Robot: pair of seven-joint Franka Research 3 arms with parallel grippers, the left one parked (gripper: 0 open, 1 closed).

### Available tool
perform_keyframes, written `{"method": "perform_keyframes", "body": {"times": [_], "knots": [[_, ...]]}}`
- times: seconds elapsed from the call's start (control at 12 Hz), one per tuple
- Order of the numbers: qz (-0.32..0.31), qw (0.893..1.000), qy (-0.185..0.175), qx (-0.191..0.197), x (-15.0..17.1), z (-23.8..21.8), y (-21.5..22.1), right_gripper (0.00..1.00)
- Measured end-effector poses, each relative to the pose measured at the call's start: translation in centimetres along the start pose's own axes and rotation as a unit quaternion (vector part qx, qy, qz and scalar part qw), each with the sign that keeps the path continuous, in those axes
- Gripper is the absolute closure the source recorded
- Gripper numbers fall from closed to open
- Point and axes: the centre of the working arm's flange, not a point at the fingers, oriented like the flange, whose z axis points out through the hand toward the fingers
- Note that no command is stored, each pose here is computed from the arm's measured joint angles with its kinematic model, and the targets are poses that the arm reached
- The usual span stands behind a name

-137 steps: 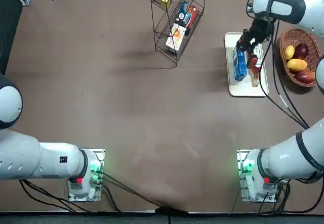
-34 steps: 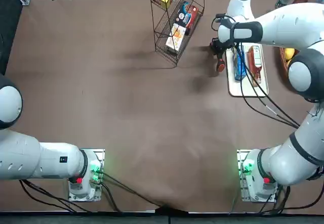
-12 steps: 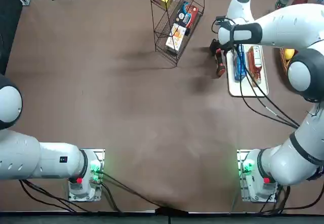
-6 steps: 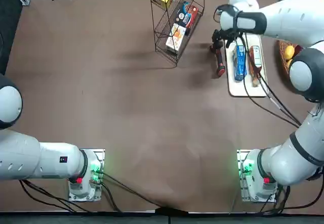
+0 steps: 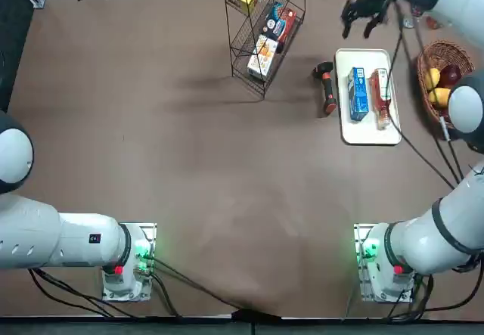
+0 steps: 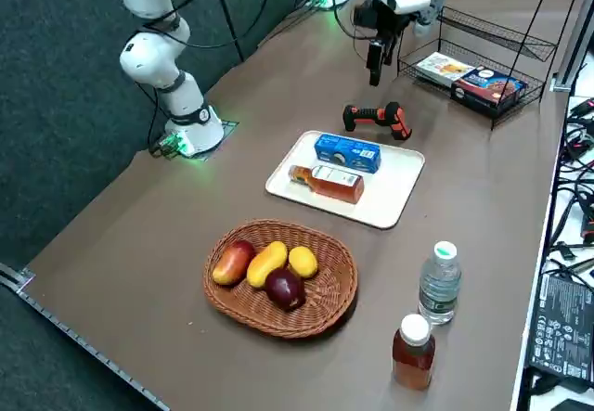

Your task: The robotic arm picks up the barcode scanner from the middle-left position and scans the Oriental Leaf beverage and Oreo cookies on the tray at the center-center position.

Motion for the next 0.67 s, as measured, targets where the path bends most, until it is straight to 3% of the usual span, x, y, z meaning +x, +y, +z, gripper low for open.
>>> {"method": "perform_keyframes", "body": {"times": [0.17,0.67], "knots": [[0.004,1.000,0.000,0.004,-0.1,-3.3,2.0,0.00],[-0.002,0.998,0.057,-0.010,-2.6,-10.9,2.7,0.00]]}}
